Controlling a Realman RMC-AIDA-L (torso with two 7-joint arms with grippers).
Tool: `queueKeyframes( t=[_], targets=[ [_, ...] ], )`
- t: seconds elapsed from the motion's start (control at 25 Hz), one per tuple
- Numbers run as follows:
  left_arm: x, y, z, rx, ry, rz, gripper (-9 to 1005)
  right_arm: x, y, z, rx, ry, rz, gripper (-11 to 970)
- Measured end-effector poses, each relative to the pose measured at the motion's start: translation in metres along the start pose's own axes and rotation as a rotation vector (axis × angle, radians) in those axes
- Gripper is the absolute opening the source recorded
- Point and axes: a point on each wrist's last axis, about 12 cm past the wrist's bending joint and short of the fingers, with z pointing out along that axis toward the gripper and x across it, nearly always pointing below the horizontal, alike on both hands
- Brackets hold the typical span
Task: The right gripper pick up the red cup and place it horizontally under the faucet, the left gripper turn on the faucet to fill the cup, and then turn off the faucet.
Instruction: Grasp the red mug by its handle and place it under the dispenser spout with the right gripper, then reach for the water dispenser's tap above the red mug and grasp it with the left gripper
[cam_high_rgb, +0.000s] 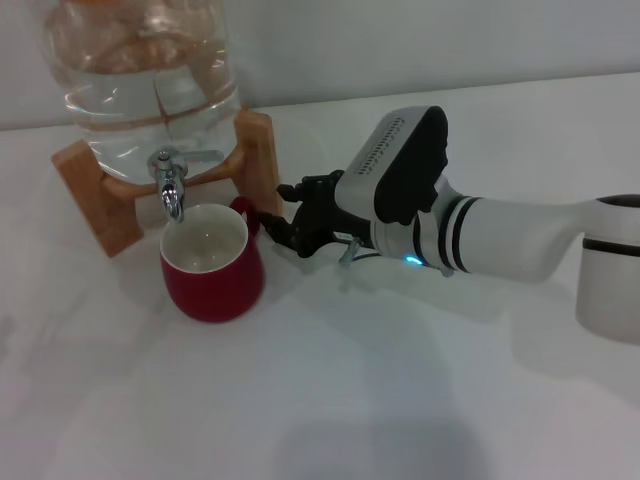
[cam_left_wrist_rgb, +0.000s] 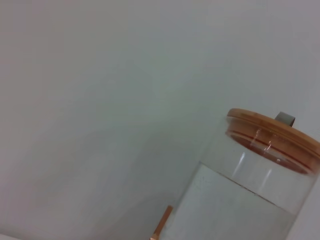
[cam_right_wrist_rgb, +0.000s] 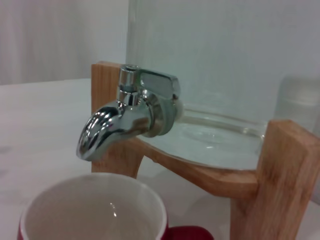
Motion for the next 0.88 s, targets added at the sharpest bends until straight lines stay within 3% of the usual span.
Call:
queueKeyframes(
  t=[0.44, 0.88],
  targets=[
    [0.000, 0.001, 0.000, -0.004, 0.001, 0.000, 876, 0.001, -0.008, -0.011, 0.013, -0.015, 0.003, 402],
    [-0.002, 0.002, -0.001, -0.010, 0.002, 0.004, 876, 0.007, -0.036, -0.062, 0.060, -0.063, 0.069, 402]
  ],
)
